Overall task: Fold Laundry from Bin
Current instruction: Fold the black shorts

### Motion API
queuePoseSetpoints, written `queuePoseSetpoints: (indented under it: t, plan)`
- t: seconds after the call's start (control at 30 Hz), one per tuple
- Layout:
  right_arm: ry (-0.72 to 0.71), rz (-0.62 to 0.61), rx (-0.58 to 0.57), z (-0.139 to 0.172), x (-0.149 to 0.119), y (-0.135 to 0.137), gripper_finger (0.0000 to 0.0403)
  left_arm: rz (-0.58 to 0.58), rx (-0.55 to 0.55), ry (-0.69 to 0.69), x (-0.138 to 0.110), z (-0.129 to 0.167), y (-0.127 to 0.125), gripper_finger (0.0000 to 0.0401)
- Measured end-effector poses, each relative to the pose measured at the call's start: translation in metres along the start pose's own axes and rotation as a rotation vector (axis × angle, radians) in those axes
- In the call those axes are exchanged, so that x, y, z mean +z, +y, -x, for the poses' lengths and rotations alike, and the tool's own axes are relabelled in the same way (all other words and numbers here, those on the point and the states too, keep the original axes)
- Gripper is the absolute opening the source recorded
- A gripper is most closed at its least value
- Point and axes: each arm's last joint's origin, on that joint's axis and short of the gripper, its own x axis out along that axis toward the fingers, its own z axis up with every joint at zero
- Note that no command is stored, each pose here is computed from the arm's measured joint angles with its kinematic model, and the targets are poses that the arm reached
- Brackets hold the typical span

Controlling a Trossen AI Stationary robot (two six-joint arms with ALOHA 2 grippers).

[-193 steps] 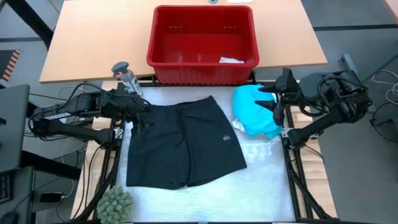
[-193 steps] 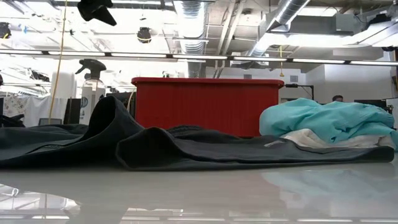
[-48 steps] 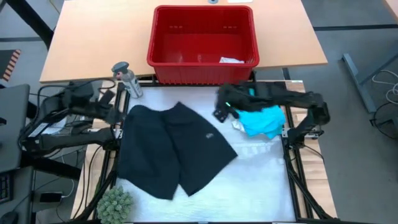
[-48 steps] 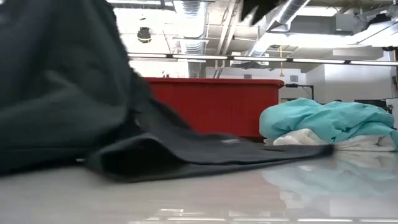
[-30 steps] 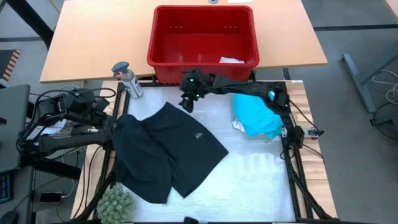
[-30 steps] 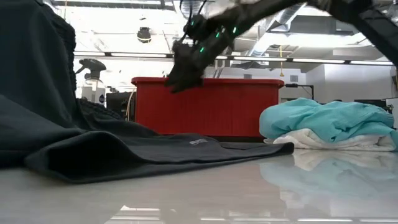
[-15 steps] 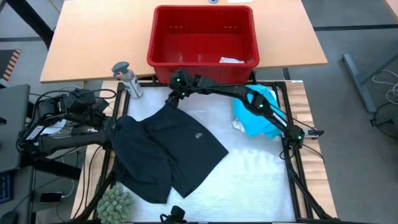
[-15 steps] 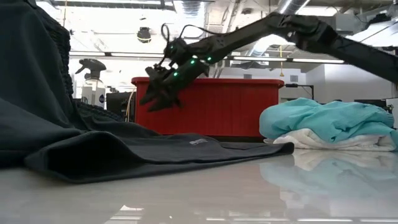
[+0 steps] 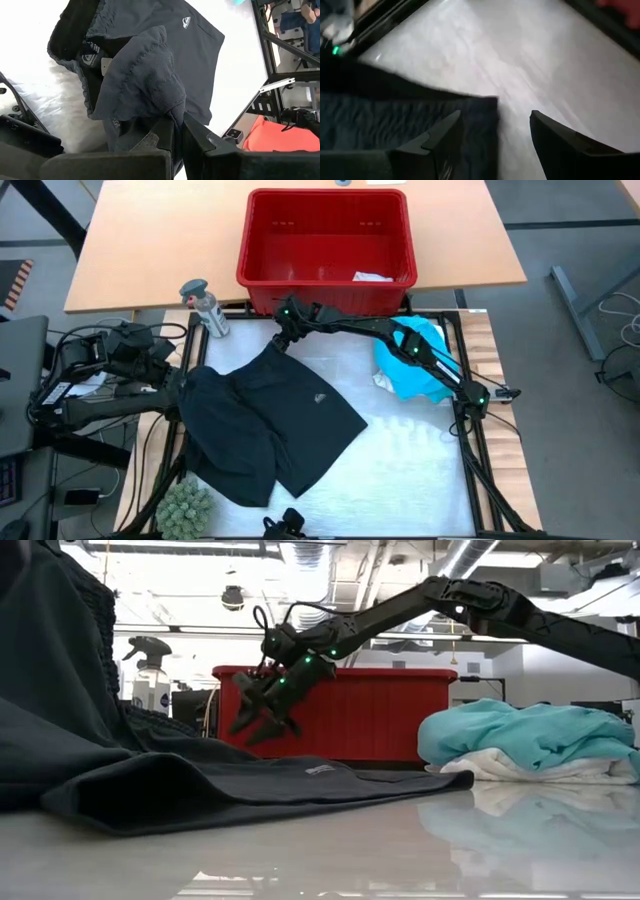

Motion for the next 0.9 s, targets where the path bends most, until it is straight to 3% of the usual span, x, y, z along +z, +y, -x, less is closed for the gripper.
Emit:
queuePoseSetpoints:
  t: [0.2,0.3,0.43,0.57,0.8,0.9]
  plan:
    - [-0.054,-0.102,-0.032,-0.004,0.000,0.010,0.0255,0.008,-0.004,-0.004,0.000,0.000,0.000,0.0000]
    - [-0.043,-0.095,-0.004,-0.020,-0.012,0.023,0.0255,0.009,-0.004,-0.004,0.000,0.000,0.000,0.0000]
    - [-0.030,-0.081,-0.052,-0.035,-0.028,0.035,0.0254,0.018,-0.004,-0.004,0.000,0.000,0.000,0.0000]
    - [-0.003,-0.142,-0.069,-0.036,-0.032,0.035,0.0254,0.017,-0.009,0.000,0.000,0.000,-0.001,0.0000]
    - [0.045,-0.122,-0.073,-0.036,-0.035,0.032,0.0254,0.013,-0.009,0.000,0.000,0.000,-0.001,0.0000]
    - [0.029,-0.182,-0.085,-0.033,-0.032,0.034,0.0253,-0.003,-0.009,-0.001,0.000,0.000,-0.001,0.0000]
